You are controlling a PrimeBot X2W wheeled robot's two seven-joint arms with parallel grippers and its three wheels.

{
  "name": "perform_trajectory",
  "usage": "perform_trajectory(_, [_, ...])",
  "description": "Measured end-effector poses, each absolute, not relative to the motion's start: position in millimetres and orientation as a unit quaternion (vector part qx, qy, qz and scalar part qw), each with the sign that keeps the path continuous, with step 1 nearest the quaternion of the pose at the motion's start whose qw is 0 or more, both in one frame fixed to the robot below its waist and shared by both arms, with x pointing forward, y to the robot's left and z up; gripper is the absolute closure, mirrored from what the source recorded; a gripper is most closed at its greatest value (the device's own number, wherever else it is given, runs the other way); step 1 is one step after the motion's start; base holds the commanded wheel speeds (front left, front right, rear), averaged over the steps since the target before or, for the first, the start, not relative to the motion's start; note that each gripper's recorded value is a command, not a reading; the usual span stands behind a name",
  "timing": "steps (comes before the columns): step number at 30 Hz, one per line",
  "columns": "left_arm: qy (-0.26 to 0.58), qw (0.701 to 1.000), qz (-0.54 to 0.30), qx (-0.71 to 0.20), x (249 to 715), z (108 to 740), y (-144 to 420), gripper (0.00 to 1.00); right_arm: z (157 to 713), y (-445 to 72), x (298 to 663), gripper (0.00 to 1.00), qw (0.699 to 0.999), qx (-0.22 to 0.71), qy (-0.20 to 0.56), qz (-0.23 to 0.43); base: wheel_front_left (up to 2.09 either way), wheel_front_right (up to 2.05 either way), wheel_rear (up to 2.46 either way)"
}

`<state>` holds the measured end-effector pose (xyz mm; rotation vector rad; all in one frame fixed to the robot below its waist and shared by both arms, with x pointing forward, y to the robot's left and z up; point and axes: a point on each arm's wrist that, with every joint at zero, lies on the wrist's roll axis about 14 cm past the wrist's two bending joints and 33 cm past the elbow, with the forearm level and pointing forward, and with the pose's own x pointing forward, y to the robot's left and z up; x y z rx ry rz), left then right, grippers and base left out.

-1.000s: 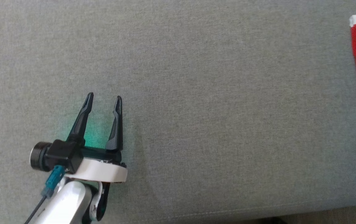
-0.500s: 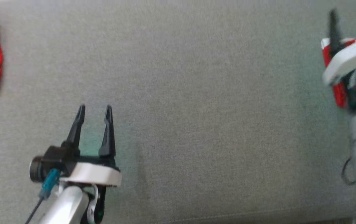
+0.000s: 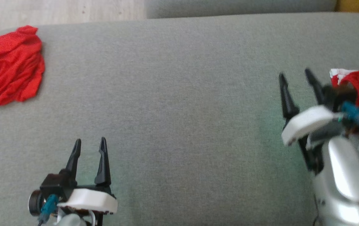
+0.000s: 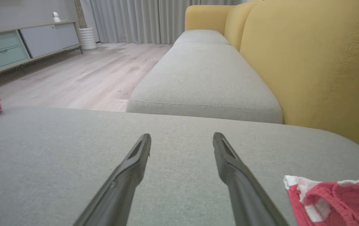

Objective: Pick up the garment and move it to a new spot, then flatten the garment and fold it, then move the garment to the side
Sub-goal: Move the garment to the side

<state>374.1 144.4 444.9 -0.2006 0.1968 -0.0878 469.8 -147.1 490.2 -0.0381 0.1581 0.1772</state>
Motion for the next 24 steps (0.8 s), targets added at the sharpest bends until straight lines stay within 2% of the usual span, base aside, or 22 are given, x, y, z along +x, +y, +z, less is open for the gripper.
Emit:
perform_trajectory(16, [0.100, 0.988, -0.017, -0.115, 326.5, 442.7, 154.2, 0.00, 452.7, -136.7, 365.7, 0.00, 0.990, 0.063, 0.094, 0.089, 0.00, 0.00, 0.00])
perform_trajectory(24, [0.092, 0.989, -0.018, -0.118, 324.9, 447.4, 152.6, 0.00, 451.8, -140.6, 347.8, 0.00, 0.991, 0.070, 0.085, 0.081, 0.00, 0.00, 0.00])
